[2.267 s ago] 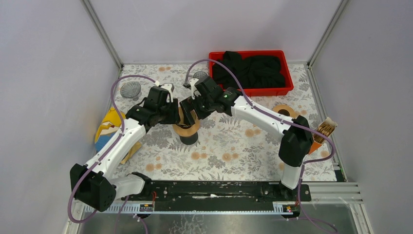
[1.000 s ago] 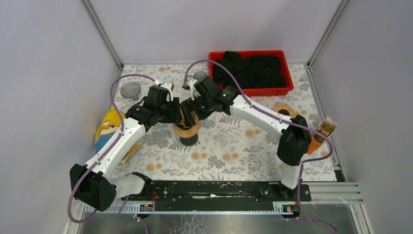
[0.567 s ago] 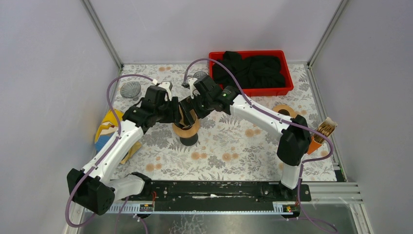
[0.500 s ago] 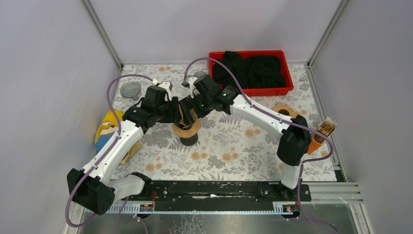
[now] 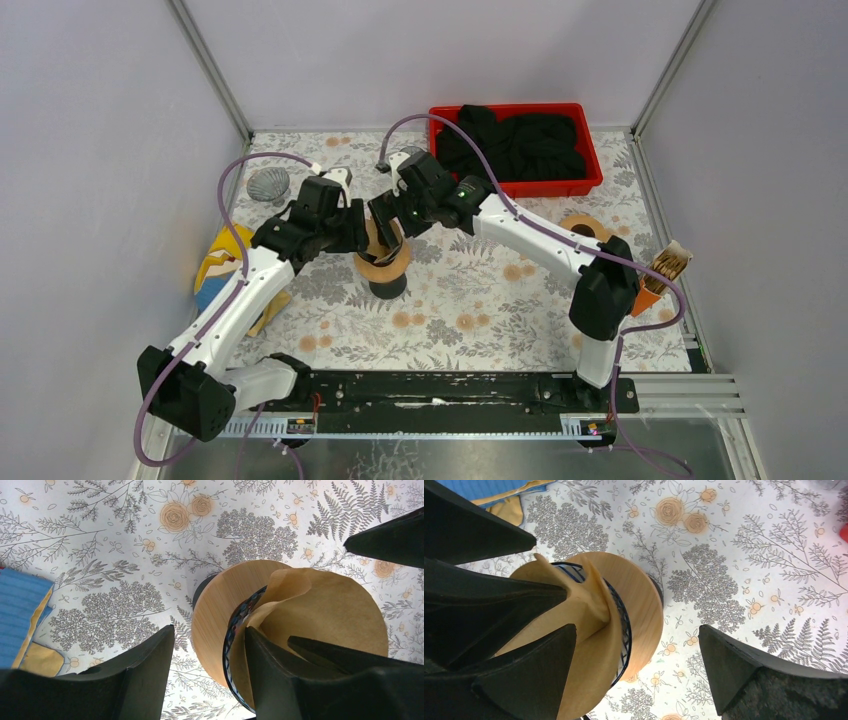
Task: Place the coffee filter in the dripper
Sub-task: Adjust the coffee filter in the coffee dripper.
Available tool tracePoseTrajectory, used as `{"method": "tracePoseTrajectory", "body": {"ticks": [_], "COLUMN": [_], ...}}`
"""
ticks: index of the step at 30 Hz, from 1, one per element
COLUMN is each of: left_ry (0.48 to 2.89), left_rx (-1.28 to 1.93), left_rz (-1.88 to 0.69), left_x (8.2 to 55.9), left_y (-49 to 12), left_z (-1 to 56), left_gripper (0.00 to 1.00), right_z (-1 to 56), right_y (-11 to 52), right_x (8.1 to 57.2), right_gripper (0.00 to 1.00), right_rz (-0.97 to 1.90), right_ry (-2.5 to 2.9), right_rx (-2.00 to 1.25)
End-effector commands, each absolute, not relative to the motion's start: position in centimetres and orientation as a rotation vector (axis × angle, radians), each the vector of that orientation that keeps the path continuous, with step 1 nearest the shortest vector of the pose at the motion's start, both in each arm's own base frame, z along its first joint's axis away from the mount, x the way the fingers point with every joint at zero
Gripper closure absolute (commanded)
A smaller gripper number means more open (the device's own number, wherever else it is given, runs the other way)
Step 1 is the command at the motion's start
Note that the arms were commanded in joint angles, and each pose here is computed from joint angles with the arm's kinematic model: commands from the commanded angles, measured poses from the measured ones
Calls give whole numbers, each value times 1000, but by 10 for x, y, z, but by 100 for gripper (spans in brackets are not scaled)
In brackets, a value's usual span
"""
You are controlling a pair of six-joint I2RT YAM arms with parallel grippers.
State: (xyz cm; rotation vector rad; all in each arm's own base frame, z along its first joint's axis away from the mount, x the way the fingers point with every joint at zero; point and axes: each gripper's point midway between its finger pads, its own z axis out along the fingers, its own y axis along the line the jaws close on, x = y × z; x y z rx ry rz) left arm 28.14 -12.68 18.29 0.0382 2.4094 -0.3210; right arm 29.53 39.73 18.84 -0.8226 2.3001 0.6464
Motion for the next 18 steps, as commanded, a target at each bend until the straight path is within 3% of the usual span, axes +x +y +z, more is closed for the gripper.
{"method": "tracePoseTrajectory", "body": {"ticks": [1, 18], "left_ry": [2403, 2424], "left_rx": [13, 40], "left_rz": [-254, -304], "left_x": [279, 277], "left_y": [-113, -122], "left_z": [186, 177], "left_gripper": [39, 39], "right_z": [216, 183], "right_y": [388, 386], "right_x": [307, 308], "right_gripper": [1, 1], "right_rz": [577, 573], "right_ry": [2212, 2287], "right_rx": [-762, -754]}}
